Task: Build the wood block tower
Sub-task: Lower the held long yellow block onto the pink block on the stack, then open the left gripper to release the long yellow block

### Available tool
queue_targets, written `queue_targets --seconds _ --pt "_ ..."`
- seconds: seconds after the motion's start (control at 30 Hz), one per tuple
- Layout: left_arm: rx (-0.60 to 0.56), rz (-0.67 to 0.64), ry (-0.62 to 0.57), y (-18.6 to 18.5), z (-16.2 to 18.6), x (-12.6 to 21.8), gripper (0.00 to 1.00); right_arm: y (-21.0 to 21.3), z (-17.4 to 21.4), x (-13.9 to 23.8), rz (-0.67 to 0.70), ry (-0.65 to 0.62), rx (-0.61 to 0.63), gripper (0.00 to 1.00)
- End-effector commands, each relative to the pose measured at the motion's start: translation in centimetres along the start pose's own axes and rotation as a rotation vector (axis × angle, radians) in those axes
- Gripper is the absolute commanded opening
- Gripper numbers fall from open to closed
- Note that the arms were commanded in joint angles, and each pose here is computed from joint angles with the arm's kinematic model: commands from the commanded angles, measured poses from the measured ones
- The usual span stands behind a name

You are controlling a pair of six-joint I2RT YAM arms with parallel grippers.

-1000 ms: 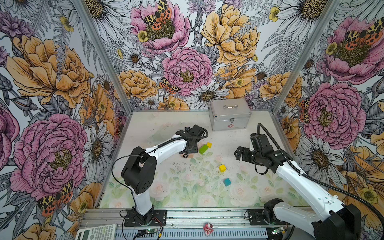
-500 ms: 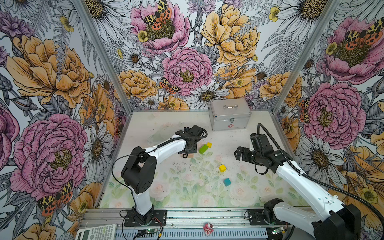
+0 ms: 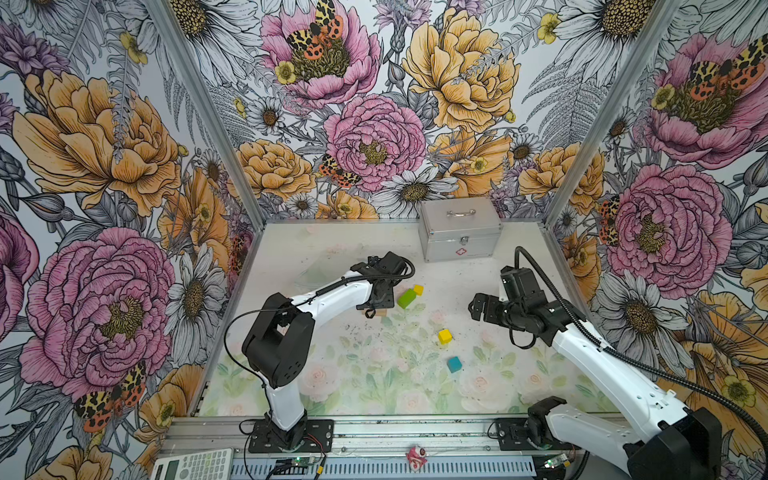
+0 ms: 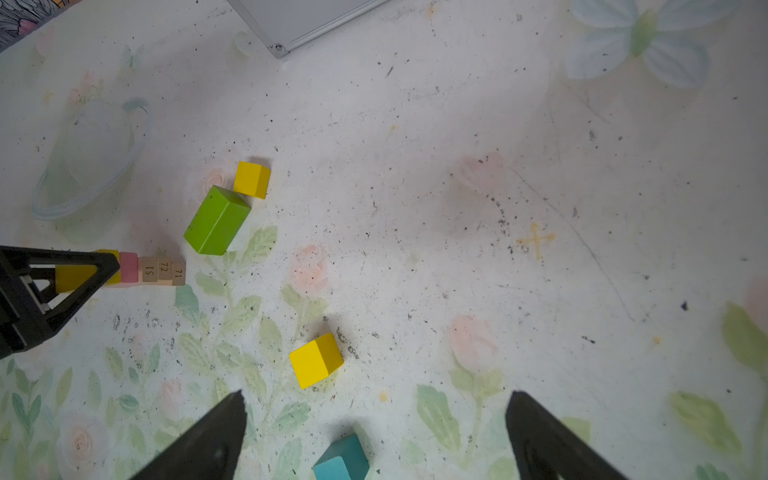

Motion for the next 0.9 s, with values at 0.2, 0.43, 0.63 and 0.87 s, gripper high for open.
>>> queue_targets --seconds 0.2,0.43,0.63,0.87 --pt "0.033 0.028 -0.033 0.07 -0.91 0.64 0.65 0.50 -0.80 1.09 -0.024 -0.032 0.010 1.00" --pt "0.035 0.030 -0.031 0.05 -0.94 0.49 0.65 0.51 -0.85 1.10 -0.022 -0.032 0.011 1.00" --pt "0.028 0.036 -0.031 -0.17 -0.86 0.56 0.67 0.54 -0.90 1.16 -0.024 -0.034 0.009 1.00" --pt "0.023 0.040 -0.025 -0.33 -0.82 0.48 0.72 0.56 -1.01 1.38 -0.026 -0.042 0.011 1.00"
Point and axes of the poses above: each gripper's point midway between its finger pads, its own x axis back along the fingers, its own y axis along the line the jaws close on, z = x × y, the point moved 5 cm from there along x, back along the fingers
